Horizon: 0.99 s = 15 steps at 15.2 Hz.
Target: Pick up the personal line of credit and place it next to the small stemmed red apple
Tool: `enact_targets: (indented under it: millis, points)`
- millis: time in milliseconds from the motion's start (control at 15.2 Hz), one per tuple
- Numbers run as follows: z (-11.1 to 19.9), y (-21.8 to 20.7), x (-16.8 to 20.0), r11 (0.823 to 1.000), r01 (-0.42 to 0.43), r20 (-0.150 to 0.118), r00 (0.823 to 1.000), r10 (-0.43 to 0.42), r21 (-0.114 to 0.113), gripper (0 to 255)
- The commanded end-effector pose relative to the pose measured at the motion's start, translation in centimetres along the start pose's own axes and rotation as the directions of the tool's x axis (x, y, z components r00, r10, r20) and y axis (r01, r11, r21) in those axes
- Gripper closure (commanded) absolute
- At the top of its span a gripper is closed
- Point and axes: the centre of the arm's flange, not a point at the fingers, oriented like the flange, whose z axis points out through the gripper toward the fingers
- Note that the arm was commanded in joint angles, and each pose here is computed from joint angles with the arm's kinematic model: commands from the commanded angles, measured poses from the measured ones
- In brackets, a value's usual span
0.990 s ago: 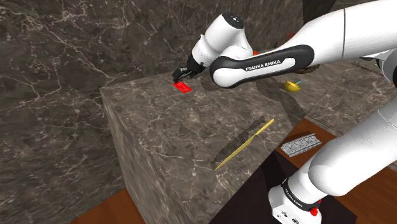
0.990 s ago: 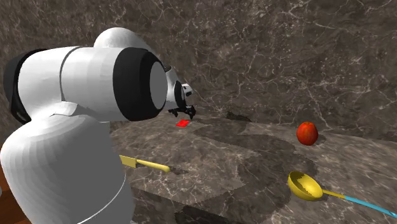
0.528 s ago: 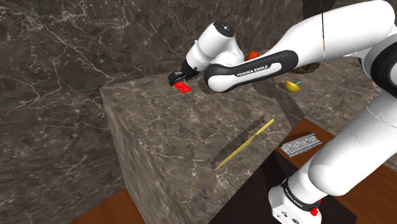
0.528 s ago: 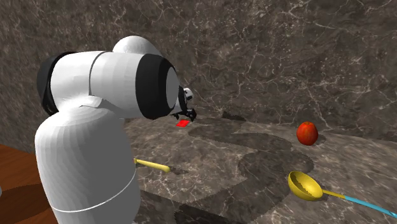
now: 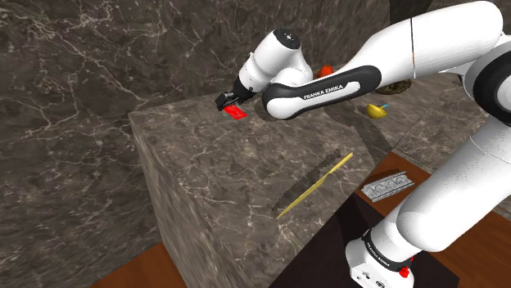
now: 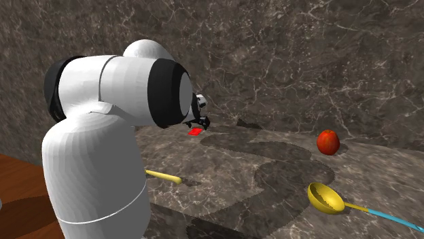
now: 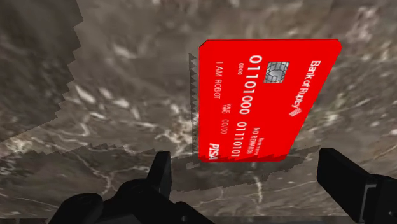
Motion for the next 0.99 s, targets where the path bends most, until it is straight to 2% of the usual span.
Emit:
enact_targets:
  millis: [0, 594, 924]
  points:
    - [0.0, 0.0, 0.0, 1.000, 0.000, 0.000, 1.000, 0.000, 0.000, 255]
    - [0.0, 0.0, 0.0, 1.000, 0.000, 0.000, 1.000, 0.000, 0.000, 255]
    - [-2.2, 0.0, 1.5, 1.000, 0.000, 0.000, 1.000, 0.000, 0.000, 255]
